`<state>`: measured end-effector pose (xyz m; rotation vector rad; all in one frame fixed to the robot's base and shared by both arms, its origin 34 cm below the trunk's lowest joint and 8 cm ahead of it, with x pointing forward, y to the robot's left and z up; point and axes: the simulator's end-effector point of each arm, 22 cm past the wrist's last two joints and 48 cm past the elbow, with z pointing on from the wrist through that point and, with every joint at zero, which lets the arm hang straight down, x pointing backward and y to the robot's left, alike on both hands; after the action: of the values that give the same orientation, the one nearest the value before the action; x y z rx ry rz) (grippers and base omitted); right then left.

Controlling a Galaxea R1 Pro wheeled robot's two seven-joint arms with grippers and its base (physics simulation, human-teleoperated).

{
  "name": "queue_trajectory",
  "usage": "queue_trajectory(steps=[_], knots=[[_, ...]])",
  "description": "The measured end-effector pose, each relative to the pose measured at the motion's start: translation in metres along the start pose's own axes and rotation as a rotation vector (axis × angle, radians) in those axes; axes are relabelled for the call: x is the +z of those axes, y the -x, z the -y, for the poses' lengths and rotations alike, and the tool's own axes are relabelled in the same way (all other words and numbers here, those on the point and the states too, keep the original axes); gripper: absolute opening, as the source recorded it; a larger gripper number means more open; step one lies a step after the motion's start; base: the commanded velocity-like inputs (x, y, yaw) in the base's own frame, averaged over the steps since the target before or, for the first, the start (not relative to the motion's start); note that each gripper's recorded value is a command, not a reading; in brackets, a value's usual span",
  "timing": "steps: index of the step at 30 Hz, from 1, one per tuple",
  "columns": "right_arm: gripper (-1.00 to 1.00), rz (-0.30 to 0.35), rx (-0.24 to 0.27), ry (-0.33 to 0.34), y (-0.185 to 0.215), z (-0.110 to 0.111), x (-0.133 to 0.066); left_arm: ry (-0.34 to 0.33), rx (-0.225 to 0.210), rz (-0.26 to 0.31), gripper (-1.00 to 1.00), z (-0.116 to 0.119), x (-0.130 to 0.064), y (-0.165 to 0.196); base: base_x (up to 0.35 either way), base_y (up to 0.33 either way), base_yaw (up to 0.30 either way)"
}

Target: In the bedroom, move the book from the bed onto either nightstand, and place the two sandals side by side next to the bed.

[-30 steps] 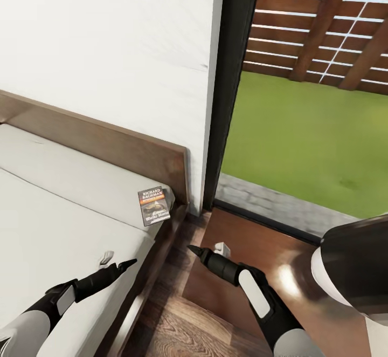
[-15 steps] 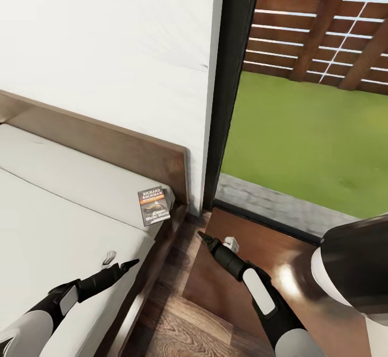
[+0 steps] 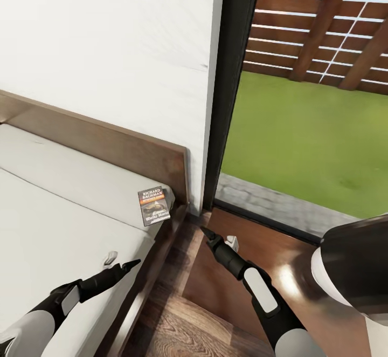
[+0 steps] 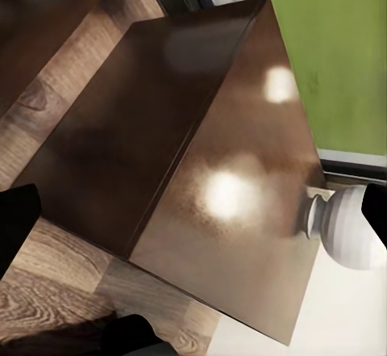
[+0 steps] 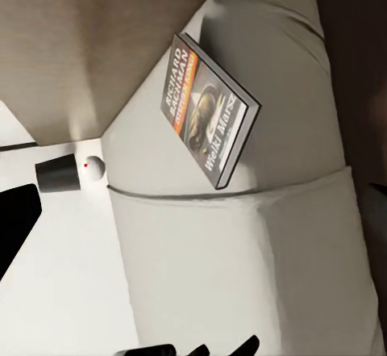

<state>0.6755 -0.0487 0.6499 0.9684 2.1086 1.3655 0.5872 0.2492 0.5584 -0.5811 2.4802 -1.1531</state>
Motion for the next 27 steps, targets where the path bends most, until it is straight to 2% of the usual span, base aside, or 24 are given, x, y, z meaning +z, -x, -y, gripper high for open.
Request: queue_trajectory(steps=[6, 9, 13, 23, 27], knots=[[1.0, -0.003, 0.005, -0.012, -0.003, 0.006, -0.001, 0.0, 0.0, 0.0, 1.0, 0.0, 0.0, 0.0, 0.0, 0.0, 0.0], [1.0, -0.028, 0.04, -0.081, -0.019, 0.039, -0.006, -0.001, 0.0, 0.0, 1.0, 0.001, 0.001, 0.0, 0.0, 0.0, 0.0], [1.0, -0.045, 0.063, -0.125, -0.03, 0.06, -0.011, -0.003, 0.0, 0.0, 1.0, 0.001, 0.001, 0.0, 0.0, 0.0, 0.0], [1.0, -0.011, 0.039, -0.119, -0.022, 0.058, -0.009, -0.007, -0.002, -0.002, 1.0, 0.003, 0.003, -0.002, 0.0, 0.0, 0.0], [1.0, 0.019, 0.009, -0.076, -0.009, 0.039, -0.005, -0.007, -0.002, -0.002, 1.0, 0.003, 0.004, -0.002, 0.0, 0.0, 0.0]])
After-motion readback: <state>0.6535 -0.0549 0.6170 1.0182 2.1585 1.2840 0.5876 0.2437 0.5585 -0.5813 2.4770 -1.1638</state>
